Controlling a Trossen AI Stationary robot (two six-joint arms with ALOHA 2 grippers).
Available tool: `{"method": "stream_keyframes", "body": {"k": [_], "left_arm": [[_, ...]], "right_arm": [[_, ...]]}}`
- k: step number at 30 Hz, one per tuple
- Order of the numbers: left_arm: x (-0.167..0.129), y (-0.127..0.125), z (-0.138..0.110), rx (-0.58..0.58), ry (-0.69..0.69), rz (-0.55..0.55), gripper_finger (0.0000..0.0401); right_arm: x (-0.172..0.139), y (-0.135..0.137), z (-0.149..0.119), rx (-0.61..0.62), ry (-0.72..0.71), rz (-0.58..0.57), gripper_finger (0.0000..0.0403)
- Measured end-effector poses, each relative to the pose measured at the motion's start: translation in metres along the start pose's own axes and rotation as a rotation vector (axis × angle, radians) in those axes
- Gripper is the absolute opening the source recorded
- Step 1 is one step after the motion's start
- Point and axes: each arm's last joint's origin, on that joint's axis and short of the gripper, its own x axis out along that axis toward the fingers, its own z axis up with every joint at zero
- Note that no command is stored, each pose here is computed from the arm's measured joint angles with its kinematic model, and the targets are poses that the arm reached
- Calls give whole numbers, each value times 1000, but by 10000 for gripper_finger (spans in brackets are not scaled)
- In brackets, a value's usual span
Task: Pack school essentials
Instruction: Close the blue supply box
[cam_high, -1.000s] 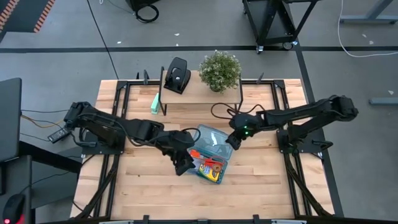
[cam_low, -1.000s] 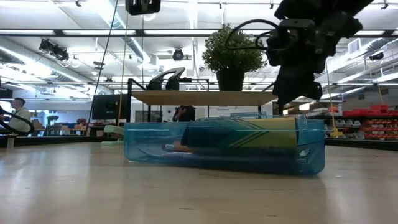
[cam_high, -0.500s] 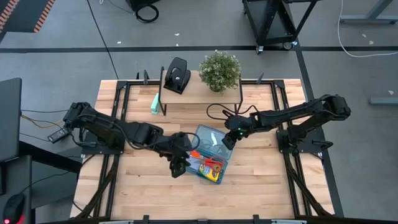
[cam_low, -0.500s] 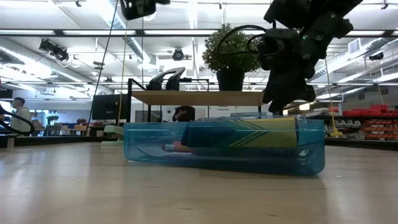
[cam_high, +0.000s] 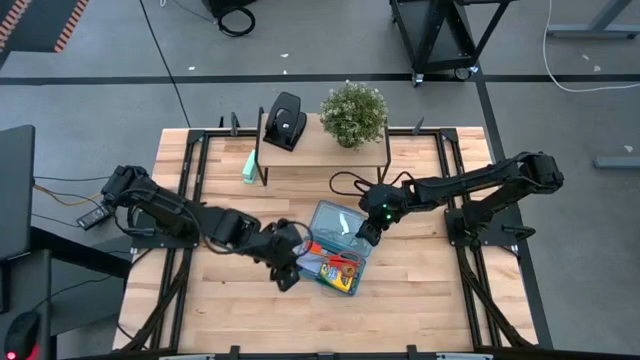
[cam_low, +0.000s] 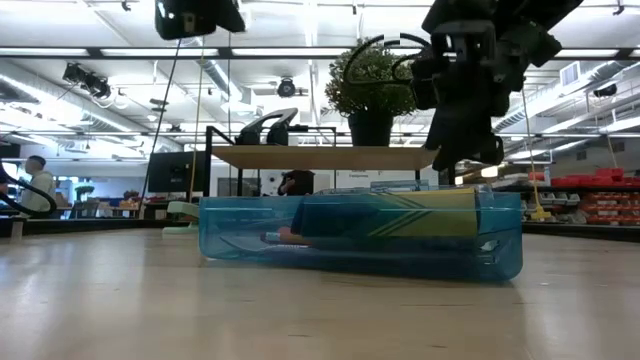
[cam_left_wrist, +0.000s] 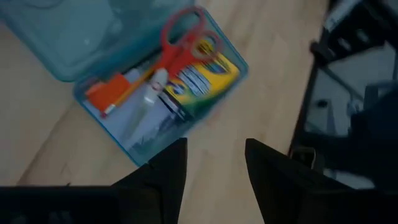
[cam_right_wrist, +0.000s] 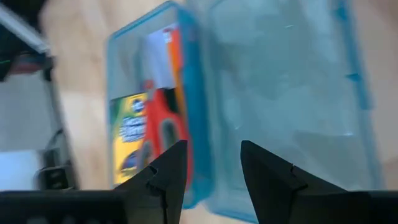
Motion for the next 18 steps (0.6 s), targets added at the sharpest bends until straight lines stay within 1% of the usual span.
{"method": "stream_keyframes", "body": {"k": [2, 5, 10, 15, 17, 18], "left_arm": [[0, 0, 1, -28, -10, 5, 171], [0, 1, 6, -80, -65, 13, 171], [1, 3, 17, -112, -131, -5, 171], [1, 5, 18, -111, -130, 2, 172], [1, 5, 18, -110, -130, 1, 172], [1, 5, 18, -110, -129, 1, 172]], "right_arm": [[0, 2, 0, 2, 19, 47, 158], [0, 5, 0, 0, 50, 106, 158], [-9, 10, 1, 4, 62, 186, 158], [-32, 21, 6, -20, -19, 239, 158], [-42, 21, 7, -18, -71, 221, 158], [-46, 19, 7, -3, -92, 187, 158]]}}
